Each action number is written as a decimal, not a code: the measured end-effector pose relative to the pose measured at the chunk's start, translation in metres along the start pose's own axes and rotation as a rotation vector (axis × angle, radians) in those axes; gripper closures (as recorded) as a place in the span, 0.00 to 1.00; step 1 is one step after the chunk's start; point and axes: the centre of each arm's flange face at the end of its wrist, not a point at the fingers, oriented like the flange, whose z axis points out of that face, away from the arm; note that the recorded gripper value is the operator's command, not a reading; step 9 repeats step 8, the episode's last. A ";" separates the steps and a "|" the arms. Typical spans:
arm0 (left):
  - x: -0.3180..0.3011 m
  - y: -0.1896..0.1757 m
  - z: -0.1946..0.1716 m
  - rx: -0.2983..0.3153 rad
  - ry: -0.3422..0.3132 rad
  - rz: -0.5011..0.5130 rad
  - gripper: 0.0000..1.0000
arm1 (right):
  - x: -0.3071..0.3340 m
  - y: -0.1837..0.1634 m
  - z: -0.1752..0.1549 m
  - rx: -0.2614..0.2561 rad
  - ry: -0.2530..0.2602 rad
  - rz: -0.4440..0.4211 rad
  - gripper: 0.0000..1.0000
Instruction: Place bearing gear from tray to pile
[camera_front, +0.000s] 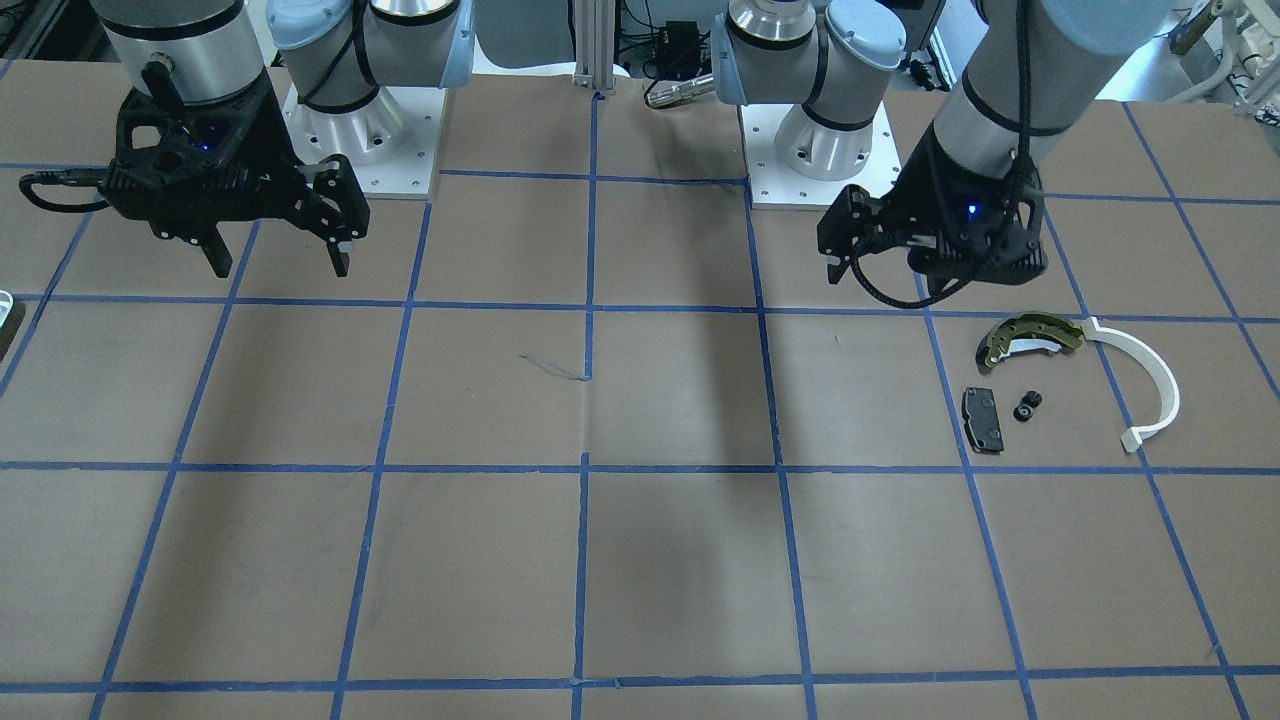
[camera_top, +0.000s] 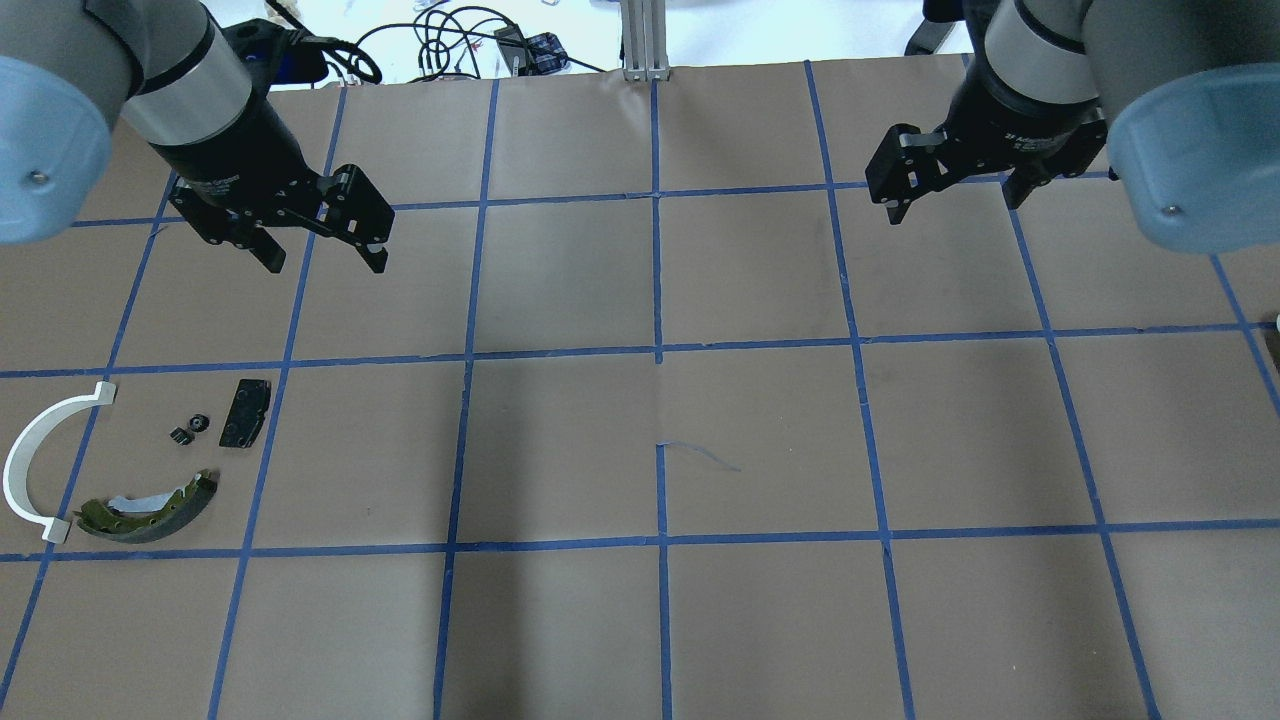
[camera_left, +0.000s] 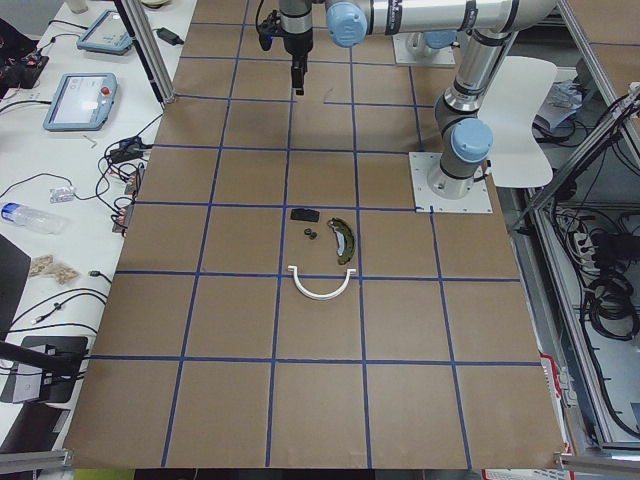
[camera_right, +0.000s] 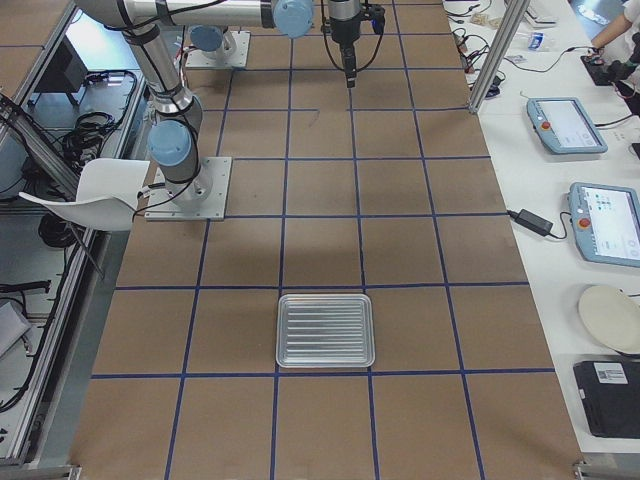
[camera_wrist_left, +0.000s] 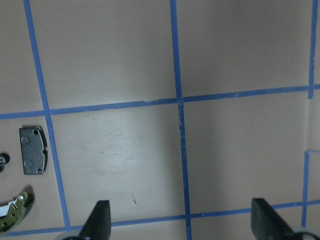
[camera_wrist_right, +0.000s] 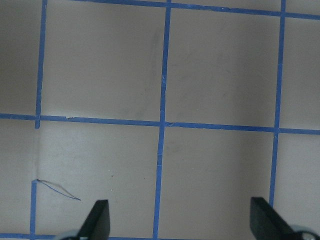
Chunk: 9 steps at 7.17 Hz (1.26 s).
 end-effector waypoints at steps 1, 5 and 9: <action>0.003 0.012 -0.007 0.000 -0.003 0.004 0.00 | 0.001 0.000 0.000 0.000 0.000 0.003 0.00; 0.004 0.025 0.000 -0.021 -0.007 0.014 0.00 | 0.002 0.000 0.000 -0.003 -0.002 0.005 0.00; 0.004 0.031 0.004 -0.029 -0.007 0.014 0.00 | 0.003 -0.001 0.000 -0.001 -0.003 0.007 0.00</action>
